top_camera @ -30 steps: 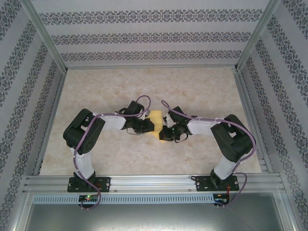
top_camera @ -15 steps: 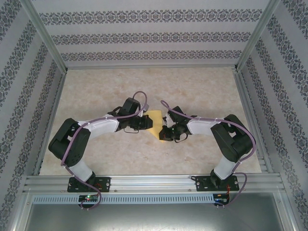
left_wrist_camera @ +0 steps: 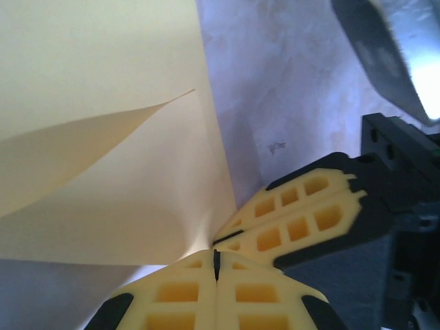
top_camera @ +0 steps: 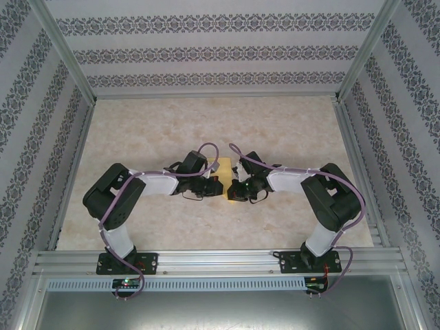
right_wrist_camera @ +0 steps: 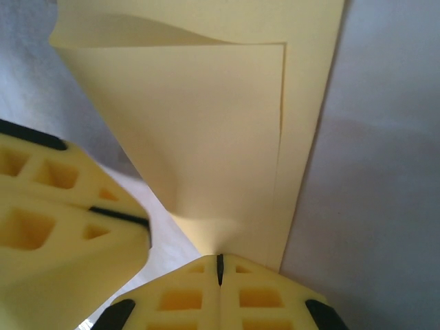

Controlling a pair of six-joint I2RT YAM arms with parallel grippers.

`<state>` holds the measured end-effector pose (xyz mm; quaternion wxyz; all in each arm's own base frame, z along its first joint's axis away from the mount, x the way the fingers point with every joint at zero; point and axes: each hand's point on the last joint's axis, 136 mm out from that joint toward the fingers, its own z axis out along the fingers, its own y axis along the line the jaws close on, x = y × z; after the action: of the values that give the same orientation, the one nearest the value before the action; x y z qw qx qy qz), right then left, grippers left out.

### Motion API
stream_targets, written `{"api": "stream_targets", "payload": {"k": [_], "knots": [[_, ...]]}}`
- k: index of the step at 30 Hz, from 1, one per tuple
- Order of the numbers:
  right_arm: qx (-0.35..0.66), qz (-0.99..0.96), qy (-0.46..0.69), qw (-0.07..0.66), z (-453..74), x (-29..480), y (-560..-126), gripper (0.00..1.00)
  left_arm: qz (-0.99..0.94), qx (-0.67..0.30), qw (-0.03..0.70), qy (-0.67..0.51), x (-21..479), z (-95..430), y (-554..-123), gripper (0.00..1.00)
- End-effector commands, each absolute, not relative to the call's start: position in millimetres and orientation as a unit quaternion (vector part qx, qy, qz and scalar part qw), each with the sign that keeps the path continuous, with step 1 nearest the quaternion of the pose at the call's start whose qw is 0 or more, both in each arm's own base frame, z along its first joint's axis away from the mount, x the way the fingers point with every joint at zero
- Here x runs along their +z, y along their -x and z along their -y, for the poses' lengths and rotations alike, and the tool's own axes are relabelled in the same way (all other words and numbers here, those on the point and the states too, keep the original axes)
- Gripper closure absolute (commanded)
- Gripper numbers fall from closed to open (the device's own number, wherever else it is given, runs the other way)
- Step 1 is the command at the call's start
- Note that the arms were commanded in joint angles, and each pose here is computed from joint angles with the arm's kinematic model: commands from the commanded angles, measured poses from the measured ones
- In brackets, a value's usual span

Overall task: Fold a paper plane with a square sheet of paper (fold left side to right side)
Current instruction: Third fold the triangle at the center of the table.

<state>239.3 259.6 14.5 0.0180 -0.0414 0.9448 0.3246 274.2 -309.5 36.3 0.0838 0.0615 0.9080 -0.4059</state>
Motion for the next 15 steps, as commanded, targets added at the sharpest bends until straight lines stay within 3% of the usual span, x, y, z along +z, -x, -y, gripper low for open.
{"api": "stream_targets", "payload": {"k": [1,15], "knots": [[0.262,-0.965,0.028,-0.015,-238,-11,-223,1.0,-0.899,-0.422,0.092,-0.071,38,318,-276,0.94],[0.252,-0.967,0.031,-0.021,-234,-13,-220,1.0,-0.917,-0.385,0.089,-0.061,11,307,-276,0.96]]}}
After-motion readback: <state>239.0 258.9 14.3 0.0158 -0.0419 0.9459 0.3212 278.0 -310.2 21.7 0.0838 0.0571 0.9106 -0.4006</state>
